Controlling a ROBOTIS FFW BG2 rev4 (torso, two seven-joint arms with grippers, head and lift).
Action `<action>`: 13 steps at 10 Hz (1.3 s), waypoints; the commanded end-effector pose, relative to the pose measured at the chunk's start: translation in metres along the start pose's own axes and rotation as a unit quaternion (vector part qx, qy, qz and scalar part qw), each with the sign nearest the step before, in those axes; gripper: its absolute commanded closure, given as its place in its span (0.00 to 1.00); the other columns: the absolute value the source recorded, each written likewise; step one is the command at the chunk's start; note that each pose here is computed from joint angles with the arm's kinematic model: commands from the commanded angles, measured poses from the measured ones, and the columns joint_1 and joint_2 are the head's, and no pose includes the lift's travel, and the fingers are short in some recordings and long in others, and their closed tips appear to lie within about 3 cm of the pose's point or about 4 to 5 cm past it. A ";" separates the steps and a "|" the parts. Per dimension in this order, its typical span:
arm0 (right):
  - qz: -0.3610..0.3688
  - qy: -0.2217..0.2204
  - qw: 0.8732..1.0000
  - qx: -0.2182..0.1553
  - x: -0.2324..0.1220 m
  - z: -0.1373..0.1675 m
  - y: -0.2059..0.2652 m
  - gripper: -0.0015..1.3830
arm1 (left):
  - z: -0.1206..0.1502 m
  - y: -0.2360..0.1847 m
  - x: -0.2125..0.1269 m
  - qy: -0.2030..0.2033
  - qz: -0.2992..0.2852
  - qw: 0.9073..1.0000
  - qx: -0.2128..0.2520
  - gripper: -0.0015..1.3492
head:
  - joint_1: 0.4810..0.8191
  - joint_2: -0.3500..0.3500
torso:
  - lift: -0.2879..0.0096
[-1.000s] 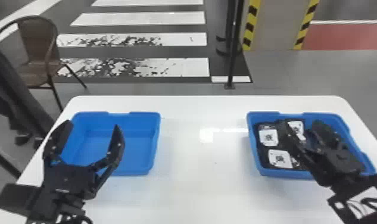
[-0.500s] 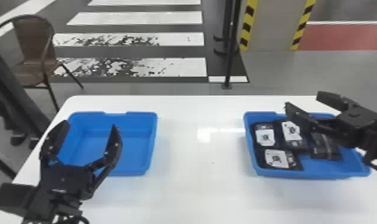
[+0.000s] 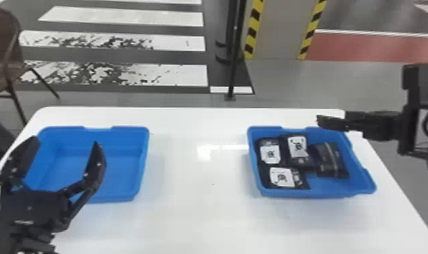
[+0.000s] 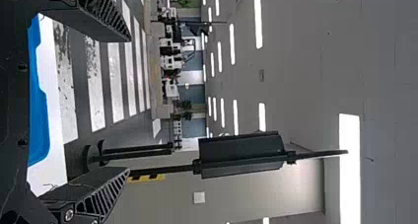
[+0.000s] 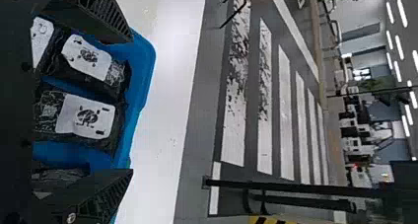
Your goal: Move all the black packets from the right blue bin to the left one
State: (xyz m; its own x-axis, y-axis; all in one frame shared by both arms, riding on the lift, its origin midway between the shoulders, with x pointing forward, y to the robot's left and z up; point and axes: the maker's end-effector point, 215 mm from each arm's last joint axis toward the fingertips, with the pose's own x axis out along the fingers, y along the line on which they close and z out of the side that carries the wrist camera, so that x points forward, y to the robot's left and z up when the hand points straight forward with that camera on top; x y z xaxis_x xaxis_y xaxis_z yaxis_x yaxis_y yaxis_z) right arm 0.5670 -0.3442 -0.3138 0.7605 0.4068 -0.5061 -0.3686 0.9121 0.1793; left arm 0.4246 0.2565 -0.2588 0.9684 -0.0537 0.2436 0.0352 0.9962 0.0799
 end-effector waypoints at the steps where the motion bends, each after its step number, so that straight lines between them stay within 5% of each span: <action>1: -0.008 0.044 0.999 0.017 0.014 0.006 -0.035 0.06 | 0.002 -0.001 0.003 -0.003 -0.001 1.000 -0.001 0.08 | 0.63 0.37 | 0.50; 4: 0.012 0.088 0.996 0.012 0.029 0.012 -0.045 0.06 | 0.003 -0.005 0.005 -0.004 -0.004 1.000 -0.002 0.08 | 0.63 0.32 | 0.50; 6: 0.053 0.106 0.992 0.044 0.047 -0.022 -0.016 0.06 | 0.005 -0.004 0.006 -0.007 -0.004 1.000 0.000 0.08 | 0.63 0.32 | 0.50; 10: 0.148 0.203 0.962 0.110 0.082 -0.105 0.096 0.06 | 0.006 -0.006 0.007 -0.008 -0.005 1.000 0.002 0.08 | 0.63 0.45 | 0.50; 13: 0.140 0.251 0.950 0.122 0.066 -0.117 0.140 0.06 | 0.006 -0.008 0.008 -0.008 -0.009 1.000 0.004 0.08 | 0.63 0.56 | 0.50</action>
State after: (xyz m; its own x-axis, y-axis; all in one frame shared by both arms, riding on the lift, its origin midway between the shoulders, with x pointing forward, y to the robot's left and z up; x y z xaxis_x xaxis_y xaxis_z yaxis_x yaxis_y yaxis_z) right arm 0.5107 -0.2007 -0.4238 0.2885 0.6174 -0.7318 -0.3486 0.7796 0.5202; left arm 0.4306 0.2479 -0.2520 0.9634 -0.0713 0.2583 0.0491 0.9946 0.0912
